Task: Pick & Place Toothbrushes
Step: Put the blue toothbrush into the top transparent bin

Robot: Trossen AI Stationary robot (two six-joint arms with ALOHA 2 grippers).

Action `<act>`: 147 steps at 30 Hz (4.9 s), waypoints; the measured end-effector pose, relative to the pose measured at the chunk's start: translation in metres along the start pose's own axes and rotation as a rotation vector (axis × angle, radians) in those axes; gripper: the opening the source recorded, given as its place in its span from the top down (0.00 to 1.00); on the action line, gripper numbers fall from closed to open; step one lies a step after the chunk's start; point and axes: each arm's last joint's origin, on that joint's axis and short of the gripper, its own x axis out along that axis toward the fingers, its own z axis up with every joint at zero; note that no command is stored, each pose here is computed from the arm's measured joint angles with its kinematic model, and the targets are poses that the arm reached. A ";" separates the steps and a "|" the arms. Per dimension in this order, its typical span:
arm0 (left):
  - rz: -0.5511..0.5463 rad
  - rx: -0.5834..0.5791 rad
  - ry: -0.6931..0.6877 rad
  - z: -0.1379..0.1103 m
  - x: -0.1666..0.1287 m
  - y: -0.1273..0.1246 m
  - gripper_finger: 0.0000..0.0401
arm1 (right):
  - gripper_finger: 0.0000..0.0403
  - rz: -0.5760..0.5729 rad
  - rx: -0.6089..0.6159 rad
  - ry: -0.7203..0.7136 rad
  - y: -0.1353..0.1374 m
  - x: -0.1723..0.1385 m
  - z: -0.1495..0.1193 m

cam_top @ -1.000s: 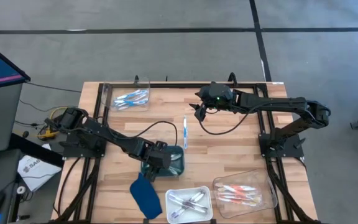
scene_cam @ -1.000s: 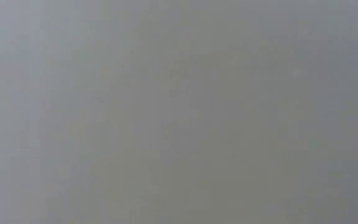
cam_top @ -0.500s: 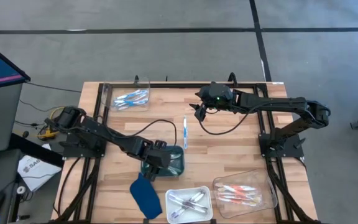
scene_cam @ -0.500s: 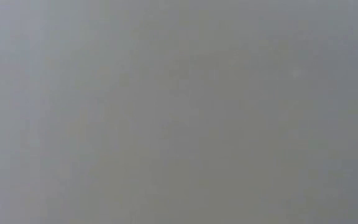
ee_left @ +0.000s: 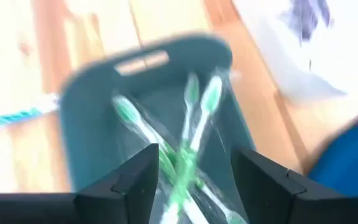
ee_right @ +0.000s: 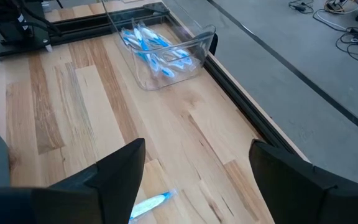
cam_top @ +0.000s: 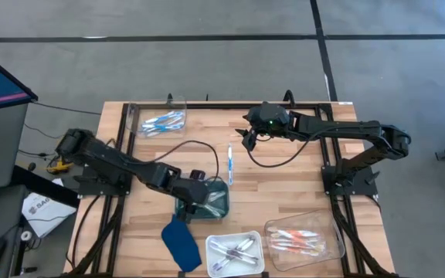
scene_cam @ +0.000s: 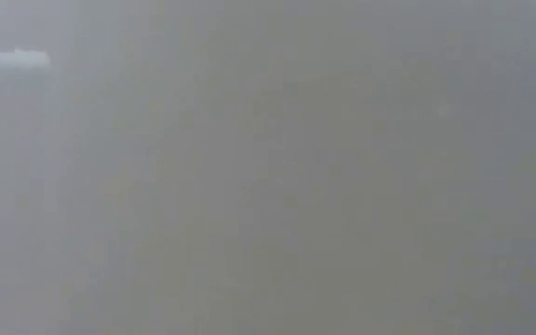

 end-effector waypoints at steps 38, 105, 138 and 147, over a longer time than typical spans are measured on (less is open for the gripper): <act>0.471 0.045 -0.409 -0.019 -0.014 0.014 0.68 | 0.59 0.057 0.148 0.396 0.011 0.009 -0.042; 0.521 0.051 -1.202 -0.094 -0.096 0.035 0.76 | 1.00 0.200 -0.027 0.592 0.074 0.150 -0.035; 0.519 0.054 -1.185 -0.095 -0.095 0.035 0.76 | 1.00 0.386 -0.188 0.826 0.112 0.119 -0.051; 0.519 0.053 -1.185 -0.095 -0.095 0.035 0.76 | 1.00 0.368 -0.162 0.865 0.114 0.116 -0.053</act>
